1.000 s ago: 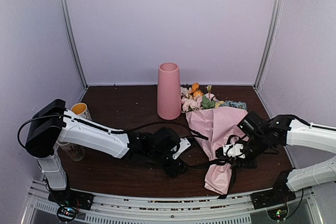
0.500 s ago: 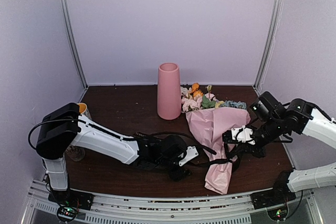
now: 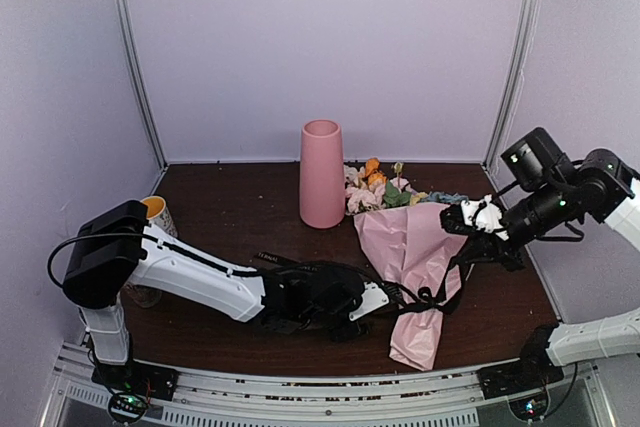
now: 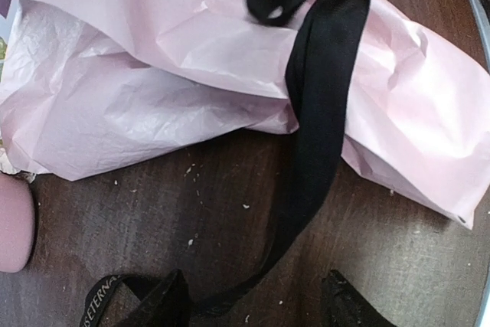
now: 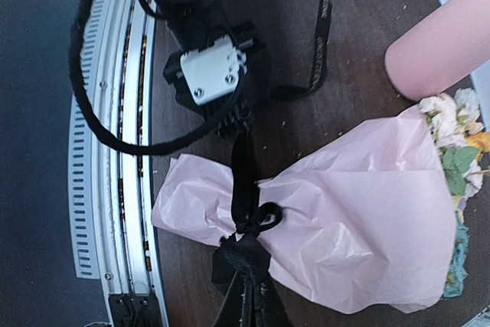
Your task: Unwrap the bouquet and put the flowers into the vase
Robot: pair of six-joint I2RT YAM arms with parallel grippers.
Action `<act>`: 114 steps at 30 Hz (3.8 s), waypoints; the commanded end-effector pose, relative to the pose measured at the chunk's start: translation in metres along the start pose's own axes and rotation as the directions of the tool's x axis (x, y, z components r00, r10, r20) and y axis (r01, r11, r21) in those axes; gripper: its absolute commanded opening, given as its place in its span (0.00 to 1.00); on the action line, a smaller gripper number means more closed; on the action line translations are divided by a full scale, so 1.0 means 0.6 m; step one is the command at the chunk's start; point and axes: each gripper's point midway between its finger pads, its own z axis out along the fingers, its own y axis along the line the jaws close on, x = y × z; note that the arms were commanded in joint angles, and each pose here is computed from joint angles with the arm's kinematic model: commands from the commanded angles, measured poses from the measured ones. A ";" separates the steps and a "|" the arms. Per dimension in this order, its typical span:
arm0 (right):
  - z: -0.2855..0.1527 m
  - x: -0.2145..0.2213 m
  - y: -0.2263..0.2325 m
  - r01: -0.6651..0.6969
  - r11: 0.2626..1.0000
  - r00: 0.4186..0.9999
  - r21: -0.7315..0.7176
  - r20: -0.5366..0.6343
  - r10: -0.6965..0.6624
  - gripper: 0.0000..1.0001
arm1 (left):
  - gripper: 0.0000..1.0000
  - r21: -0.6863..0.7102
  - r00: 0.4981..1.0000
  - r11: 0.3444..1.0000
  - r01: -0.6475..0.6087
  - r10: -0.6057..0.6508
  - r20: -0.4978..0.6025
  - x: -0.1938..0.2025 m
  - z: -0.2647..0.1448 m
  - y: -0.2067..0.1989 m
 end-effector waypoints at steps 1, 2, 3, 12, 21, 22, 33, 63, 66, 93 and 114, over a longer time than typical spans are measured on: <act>-0.055 -0.036 0.005 0.011 1.000 0.997 -0.008 0.078 -0.010 0.00 | 0.59 -0.062 0.998 0.998 0.000 0.003 0.061 -0.028 -0.016 0.025; -0.067 -0.048 0.004 0.013 1.000 0.994 -0.008 0.106 -0.012 0.00 | 0.60 -0.064 0.998 0.998 0.004 0.001 0.067 -0.031 -0.019 0.026; -0.079 -0.060 0.003 0.013 1.000 0.991 -0.005 0.134 -0.012 0.00 | 0.60 -0.066 0.997 0.998 0.006 -0.001 0.072 -0.033 -0.020 0.027; -0.170 -0.128 -0.041 0.010 0.991 0.961 0.135 0.273 -0.047 0.00 | 0.60 -0.079 0.993 0.997 0.015 -0.006 0.122 -0.070 -0.040 0.040; -0.116 -0.132 -0.132 -0.145 0.959 0.954 0.244 0.293 0.070 0.00 | 0.59 -0.084 0.991 0.996 0.028 -0.016 0.134 -0.077 -0.052 0.046; -0.110 -0.135 -0.147 -0.159 0.952 0.951 0.260 0.299 0.077 0.00 | 0.59 -0.084 0.990 0.996 0.035 -0.023 0.136 -0.077 -0.055 0.046; 0.004 -0.267 -0.250 -0.192 0.950 0.915 0.246 0.394 0.083 0.08 | 0.58 -0.104 0.992 0.989 0.106 -0.098 0.076 -0.010 -0.111 0.056; 0.149 0.159 -0.024 -0.029 0.994 0.988 0.104 -0.145 0.044 0.30 | 0.76 -0.041 0.986 0.994 0.104 -0.098 0.133 -0.107 -0.027 0.086; 0.166 0.160 -0.040 -0.022 0.990 0.984 0.141 -0.172 0.046 0.29 | 0.82 -0.055 0.980 0.988 0.148 -0.139 0.139 -0.103 -0.021 0.098; 0.202 0.136 -0.017 -0.026 0.997 0.977 0.066 -0.212 0.040 0.00 | 0.76 -0.082 0.974 0.977 0.198 -0.187 0.126 -0.086 -0.050 0.111; 0.133 0.172 -0.080 -0.144 0.915 0.981 0.378 -0.070 0.183 0.00 | 0.79 -0.017 0.964 0.994 0.104 -0.097 0.247 -0.191 0.003 0.060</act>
